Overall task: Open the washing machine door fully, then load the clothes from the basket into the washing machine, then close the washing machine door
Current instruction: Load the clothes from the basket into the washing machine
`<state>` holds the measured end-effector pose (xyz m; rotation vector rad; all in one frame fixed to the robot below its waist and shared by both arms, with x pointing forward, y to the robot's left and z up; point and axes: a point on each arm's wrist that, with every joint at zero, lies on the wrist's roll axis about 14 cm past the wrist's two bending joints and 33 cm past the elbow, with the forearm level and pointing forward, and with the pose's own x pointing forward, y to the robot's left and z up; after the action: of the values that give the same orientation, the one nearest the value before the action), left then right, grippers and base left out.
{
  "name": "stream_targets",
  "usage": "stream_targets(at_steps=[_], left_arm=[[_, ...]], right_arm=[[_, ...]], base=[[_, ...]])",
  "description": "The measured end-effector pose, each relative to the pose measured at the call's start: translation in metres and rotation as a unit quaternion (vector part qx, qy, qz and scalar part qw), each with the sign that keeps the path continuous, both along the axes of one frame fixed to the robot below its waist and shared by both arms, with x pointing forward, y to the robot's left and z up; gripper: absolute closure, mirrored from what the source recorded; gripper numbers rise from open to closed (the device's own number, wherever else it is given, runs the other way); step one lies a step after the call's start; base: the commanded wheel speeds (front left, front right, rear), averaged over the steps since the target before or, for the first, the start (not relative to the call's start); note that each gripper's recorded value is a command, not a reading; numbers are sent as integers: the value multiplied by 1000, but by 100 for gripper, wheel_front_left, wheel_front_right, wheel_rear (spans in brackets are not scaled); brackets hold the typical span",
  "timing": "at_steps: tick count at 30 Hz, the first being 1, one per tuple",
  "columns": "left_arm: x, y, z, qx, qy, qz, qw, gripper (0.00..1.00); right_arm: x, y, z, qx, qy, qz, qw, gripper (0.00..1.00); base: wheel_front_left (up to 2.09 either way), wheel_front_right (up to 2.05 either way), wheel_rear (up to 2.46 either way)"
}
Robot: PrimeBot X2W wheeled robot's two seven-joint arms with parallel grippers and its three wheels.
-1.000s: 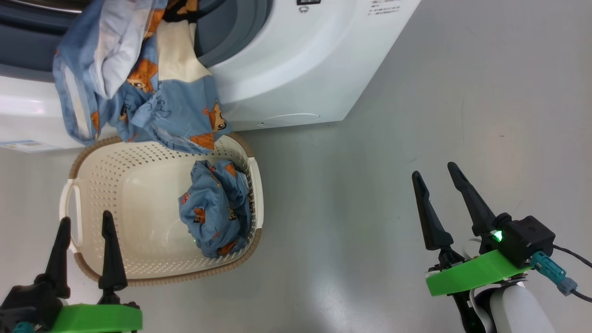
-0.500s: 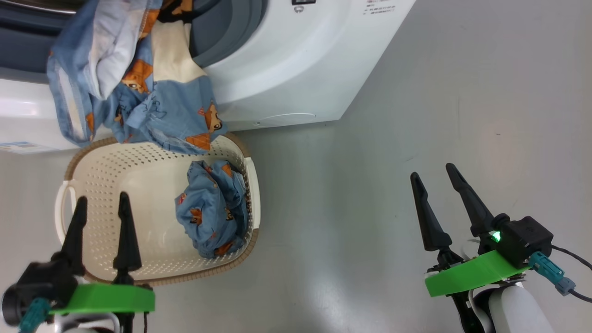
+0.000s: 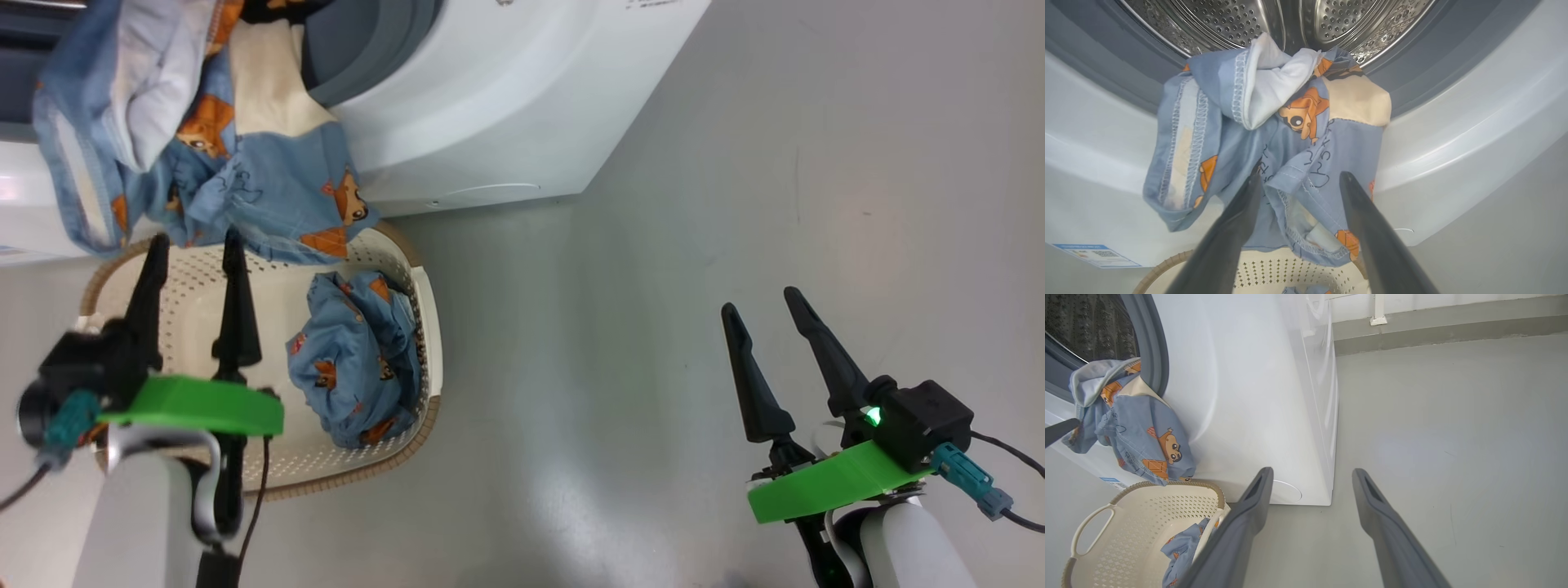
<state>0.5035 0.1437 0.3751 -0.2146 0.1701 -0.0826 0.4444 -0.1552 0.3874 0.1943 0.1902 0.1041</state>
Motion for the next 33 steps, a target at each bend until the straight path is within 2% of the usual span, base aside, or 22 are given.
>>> stream_targets(at_steps=[8,18,26,33], left_arm=[[21,-14,-24,9,26,-28,999,0],[31,1,-58,10,69,-5,998,0],[41,10,-72,-32,87,29,995,0],[64,-18,-65,-67,73,-9,995,0]], right_arm=[[-2,-4,-12,-3,16,-5,1000,0],[2,-7,-25,-6,28,-8,1000,0],[2,-5,-35,-15,38,-1,999,0],[0,-6,-41,-17,47,-2,999,0]], base=[[0,0,0],[0,0,0],[0,0,0],[0,0,0]])
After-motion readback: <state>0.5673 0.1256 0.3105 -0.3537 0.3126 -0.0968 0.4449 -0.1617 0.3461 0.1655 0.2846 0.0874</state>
